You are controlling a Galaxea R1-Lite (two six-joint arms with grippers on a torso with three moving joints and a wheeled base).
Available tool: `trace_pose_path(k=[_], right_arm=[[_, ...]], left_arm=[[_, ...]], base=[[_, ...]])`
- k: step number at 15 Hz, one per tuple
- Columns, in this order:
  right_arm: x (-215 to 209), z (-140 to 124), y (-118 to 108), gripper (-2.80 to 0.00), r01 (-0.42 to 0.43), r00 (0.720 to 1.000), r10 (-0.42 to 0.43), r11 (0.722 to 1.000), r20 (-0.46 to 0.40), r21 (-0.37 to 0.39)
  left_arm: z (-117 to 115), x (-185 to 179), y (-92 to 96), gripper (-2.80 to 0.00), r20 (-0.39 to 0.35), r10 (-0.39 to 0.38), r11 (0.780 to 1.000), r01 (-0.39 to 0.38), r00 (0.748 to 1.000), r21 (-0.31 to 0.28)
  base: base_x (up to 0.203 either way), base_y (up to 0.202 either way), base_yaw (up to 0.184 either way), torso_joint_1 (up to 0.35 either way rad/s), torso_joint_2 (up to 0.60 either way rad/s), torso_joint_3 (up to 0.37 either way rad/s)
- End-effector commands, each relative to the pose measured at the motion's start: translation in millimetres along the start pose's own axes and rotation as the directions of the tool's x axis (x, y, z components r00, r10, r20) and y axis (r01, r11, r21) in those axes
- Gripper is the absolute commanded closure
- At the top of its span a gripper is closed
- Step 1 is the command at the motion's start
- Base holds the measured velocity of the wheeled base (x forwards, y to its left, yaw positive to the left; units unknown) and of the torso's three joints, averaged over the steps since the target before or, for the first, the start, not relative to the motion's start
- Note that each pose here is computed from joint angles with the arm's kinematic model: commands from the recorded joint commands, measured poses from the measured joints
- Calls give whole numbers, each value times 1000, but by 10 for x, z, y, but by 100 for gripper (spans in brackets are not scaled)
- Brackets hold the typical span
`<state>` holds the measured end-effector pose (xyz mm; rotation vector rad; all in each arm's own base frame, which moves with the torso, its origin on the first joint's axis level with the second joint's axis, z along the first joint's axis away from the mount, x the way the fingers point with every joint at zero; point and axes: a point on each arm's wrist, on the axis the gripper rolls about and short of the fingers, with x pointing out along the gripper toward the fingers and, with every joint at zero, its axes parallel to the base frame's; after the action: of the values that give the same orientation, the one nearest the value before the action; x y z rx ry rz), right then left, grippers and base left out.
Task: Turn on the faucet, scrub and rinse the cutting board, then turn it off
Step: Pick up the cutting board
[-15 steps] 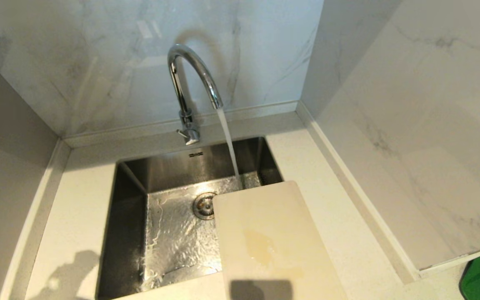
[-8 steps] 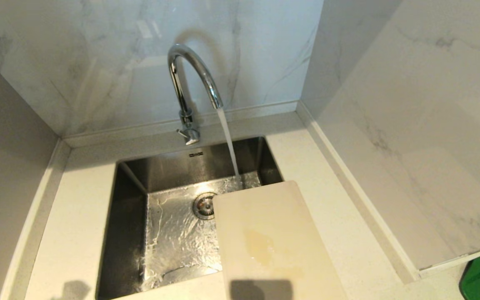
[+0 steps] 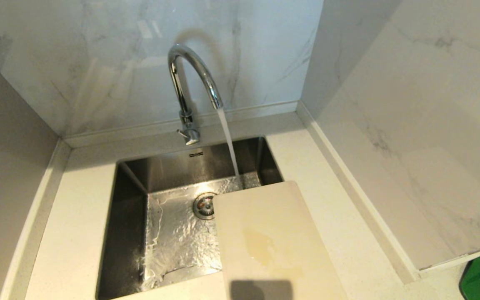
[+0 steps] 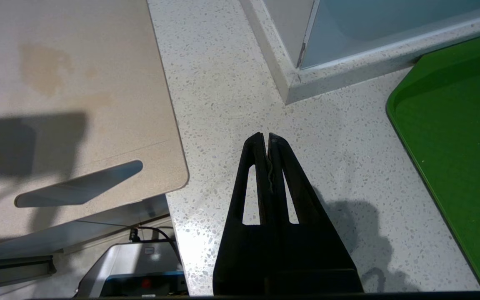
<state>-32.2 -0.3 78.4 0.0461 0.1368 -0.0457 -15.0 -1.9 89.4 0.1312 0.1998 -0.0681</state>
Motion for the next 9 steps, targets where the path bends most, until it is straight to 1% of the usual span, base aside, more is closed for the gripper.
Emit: trace_pose_path(k=[1,3,6,9], right_arm=[[0,-2,0,0,0,1000,0,1000,-2,0],[0,-2,0,0,0,1000,0,1000,-2,0],[0,-2,0,0,0,1000,0,1000,-2,0],[0,-2,0,0,0,1000,0,1000,-2,0]], left_arm=[[-114,-62,-14,0,77,19,1000,-20,997,5],[-142,-100,-19,0,126,27,1000,-28,992,8],[-144,-99,-17,0,121,34,999,-29,992,-40],[-146,-98,-17,0,122,34,998,-27,992,-54]], base=[[0,0,0,0,0,0],[0,0,0,0,0,0],[0,0,0,0,0,0],[0,0,0,0,0,0]])
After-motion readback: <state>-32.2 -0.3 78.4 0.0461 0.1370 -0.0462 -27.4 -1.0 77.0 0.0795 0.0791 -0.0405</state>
